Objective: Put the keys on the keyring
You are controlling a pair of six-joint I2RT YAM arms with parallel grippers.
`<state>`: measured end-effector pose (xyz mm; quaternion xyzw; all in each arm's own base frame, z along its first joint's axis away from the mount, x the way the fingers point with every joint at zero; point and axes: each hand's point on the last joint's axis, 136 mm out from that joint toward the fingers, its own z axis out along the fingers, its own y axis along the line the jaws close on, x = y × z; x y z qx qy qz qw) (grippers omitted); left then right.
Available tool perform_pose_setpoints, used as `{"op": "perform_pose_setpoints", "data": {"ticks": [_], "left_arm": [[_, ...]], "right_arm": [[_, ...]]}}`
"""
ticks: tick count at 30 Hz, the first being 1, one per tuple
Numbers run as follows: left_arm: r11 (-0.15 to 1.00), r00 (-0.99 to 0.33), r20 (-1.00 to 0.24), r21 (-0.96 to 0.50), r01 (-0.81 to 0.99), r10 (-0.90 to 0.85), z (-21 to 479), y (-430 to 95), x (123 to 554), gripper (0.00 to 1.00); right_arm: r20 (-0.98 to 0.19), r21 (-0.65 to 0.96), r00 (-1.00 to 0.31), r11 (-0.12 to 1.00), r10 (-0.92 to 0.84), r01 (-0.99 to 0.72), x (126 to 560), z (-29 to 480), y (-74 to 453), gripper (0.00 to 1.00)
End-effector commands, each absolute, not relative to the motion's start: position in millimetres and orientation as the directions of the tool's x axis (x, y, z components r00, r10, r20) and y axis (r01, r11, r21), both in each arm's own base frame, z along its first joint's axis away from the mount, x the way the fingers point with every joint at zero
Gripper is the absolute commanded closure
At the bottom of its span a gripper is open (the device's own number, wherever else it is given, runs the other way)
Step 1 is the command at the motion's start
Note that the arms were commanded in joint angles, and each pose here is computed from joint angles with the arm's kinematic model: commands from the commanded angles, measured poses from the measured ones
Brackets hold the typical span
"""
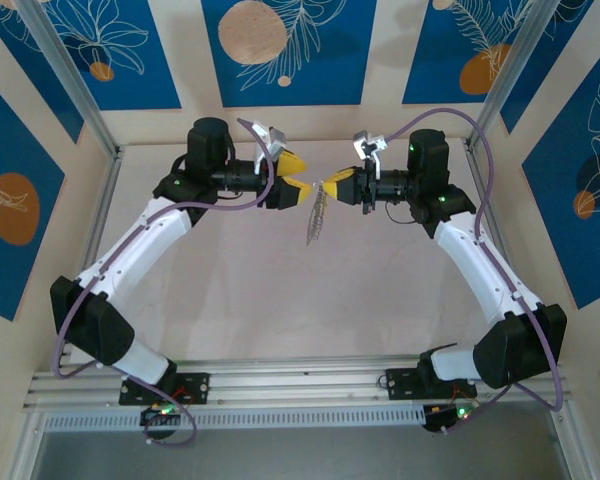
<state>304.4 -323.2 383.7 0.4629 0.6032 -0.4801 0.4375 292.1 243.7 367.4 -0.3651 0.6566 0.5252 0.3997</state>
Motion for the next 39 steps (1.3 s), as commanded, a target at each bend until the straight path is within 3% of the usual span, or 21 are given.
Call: {"op": "perform_pose_setpoints", "data": {"ticks": [1, 22, 32, 37, 39], "left_arm": [[0.053, -0.185, -0.971, -0.179, 0.982, 0.150, 390, -322, 298, 0.35], [-0.030, -0.251, -0.955, -0.259, 0.965, 0.160, 381, -331, 293, 0.51], [-0.040, -0.242, -0.958, -0.250, 0.967, 0.154, 383, -335, 291, 0.71], [-0.037, -0.237, -0.961, -0.244, 0.969, 0.144, 386, -335, 293, 0.73], [-0.042, -0.236, -0.961, -0.244, 0.969, 0.142, 386, -336, 292, 0.81]], "right_arm": [[-0.927, 0.359, -0.369, 0.125, -0.066, -0.925, 277, 384, 247, 1.00], [-0.934, 0.343, -0.351, 0.107, -0.065, -0.933, 274, 391, 253, 1.00], [-0.932, 0.348, -0.356, 0.101, -0.068, -0.932, 274, 388, 256, 1.00], [-0.933, 0.347, -0.354, 0.103, -0.067, -0.932, 274, 388, 256, 1.00], [-0.933, 0.345, -0.353, 0.105, -0.066, -0.933, 275, 389, 256, 1.00]]}}
